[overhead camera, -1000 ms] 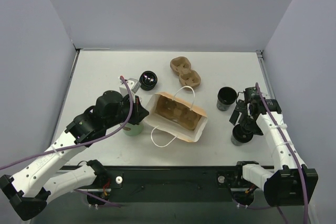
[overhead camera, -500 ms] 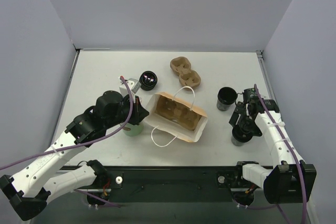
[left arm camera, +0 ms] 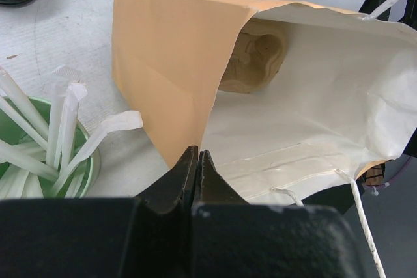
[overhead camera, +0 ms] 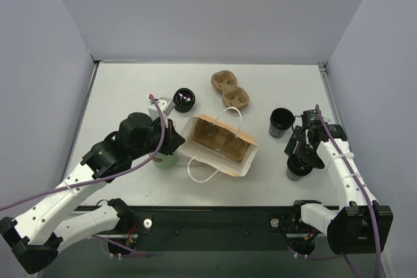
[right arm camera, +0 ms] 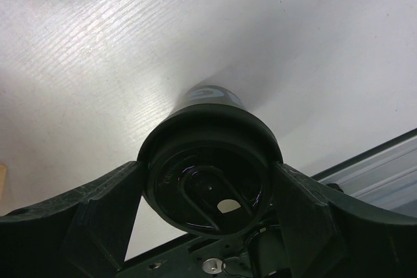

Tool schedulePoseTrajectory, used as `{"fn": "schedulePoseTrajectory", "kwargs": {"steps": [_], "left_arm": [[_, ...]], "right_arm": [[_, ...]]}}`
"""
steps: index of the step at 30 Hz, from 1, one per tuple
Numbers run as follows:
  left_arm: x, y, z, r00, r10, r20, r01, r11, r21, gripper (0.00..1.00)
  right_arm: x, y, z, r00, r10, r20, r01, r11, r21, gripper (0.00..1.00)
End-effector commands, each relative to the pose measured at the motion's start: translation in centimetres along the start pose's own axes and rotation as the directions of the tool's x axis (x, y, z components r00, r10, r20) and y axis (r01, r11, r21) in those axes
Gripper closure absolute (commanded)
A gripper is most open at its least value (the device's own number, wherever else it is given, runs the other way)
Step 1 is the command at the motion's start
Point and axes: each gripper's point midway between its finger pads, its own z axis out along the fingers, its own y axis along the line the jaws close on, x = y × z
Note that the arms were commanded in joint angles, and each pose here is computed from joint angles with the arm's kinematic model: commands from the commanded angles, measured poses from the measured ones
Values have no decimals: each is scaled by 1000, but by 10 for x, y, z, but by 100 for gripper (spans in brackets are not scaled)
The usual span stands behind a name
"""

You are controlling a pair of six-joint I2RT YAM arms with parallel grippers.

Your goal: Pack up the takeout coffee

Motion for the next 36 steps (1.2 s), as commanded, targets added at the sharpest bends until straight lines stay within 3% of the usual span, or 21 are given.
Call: {"fn": "schedulePoseTrajectory", "kwargs": {"steps": [1,12,21,26,29,36], "left_arm": [[-15,-11,-2,998,-9,54,7,999,39,100],[-15,-9,-1,999,-16,40,16,1000,20,100],[-12,-10,1,999,-31,17,31,999,16,100],[-11,-10,4,1000,-28,12,28,999,17,100],[-10,-13,7,1000,-24,-12,25,1000,19,100],[-20,-17,5,1000,-20,7,20,1000,20,100]], "right_arm": [[12,-5,0,999,28,-29,-28,1000,9,24],[-3,5,-10,1000,10,12,-10,999,-48,37],[-58,24,-94,974,-42,223,76,986,-147,45],[-80,56,-171,905,-121,408,237,939,-248,47],[-88,75,-226,824,-139,549,356,881,-312,49],[-72,122,-324,669,-148,729,614,662,-430,49]]}}
